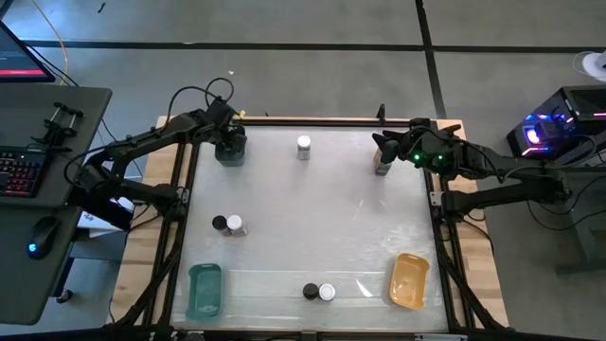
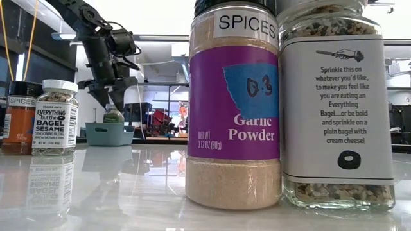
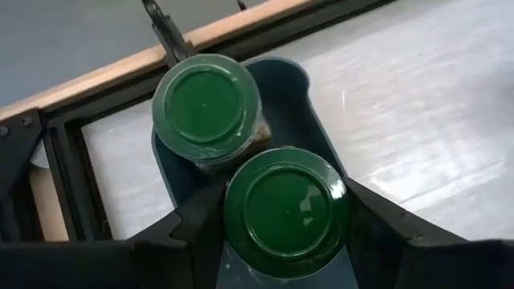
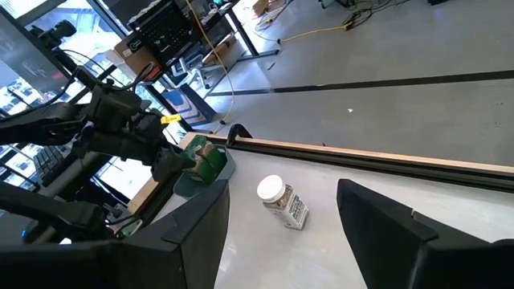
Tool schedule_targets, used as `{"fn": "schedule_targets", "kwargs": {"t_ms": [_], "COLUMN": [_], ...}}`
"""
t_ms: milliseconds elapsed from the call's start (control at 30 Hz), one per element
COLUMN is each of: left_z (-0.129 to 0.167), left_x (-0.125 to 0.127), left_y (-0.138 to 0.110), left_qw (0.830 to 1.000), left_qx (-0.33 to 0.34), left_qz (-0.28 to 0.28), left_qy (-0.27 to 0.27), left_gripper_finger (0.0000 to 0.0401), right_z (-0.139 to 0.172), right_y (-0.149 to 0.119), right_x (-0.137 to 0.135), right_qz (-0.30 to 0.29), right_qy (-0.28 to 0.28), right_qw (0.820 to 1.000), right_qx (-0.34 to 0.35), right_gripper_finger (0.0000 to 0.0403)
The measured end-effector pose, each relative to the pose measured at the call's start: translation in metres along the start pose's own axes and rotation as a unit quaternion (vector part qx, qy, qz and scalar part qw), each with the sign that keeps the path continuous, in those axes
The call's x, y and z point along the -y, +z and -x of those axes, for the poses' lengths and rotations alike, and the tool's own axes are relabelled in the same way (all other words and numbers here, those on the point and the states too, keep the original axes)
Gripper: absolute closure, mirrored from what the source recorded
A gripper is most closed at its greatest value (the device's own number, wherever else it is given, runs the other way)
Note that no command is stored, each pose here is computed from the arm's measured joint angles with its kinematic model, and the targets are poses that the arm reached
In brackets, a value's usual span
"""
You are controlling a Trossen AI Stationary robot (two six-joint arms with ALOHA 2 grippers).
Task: Sort spices by type
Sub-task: Put the left green seasoning bottle into the blue bin
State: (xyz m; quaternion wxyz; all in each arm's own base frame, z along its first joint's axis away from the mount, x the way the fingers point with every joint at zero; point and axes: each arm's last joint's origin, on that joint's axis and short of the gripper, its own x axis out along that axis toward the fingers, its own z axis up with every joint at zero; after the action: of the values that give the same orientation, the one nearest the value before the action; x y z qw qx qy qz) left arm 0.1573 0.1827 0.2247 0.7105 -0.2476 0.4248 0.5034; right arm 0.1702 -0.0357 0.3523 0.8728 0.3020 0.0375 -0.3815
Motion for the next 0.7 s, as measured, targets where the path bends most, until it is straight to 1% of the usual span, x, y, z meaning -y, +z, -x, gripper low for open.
{"fn": "schedule_targets", "kwargs": {"t_ms": [167,533,700], "left_z": [0.0000,0.0000,0.0000], "left_x": [0.0003,0.0001,0.0001], "left_y": [0.0020,0.0016,0.0006], "left_qw": [1.000,1.000,1.000], "left_qx": [0.011,0.009,0.003], "left_qz": [-0.010,-0.006,-0.007], "left_qy": [0.002,0.003,0.001], "left_gripper_finger": [0.0209,0.0206,0.0181], "right_z": [0.0000,0.0000,0.0000], "right_y": [0.0000,0.0001,0.0001], "right_x": [0.0000,0.0000,-0.0001], "right_qz": [-0.001,-0.002,-0.002], "right_qy": [0.000,0.000,0.000], "right_qw": [1.000,1.000,1.000], "right_qx": [0.000,0.000,0.001], "right_gripper_finger": [0.0176,0.0176,0.0176]}}
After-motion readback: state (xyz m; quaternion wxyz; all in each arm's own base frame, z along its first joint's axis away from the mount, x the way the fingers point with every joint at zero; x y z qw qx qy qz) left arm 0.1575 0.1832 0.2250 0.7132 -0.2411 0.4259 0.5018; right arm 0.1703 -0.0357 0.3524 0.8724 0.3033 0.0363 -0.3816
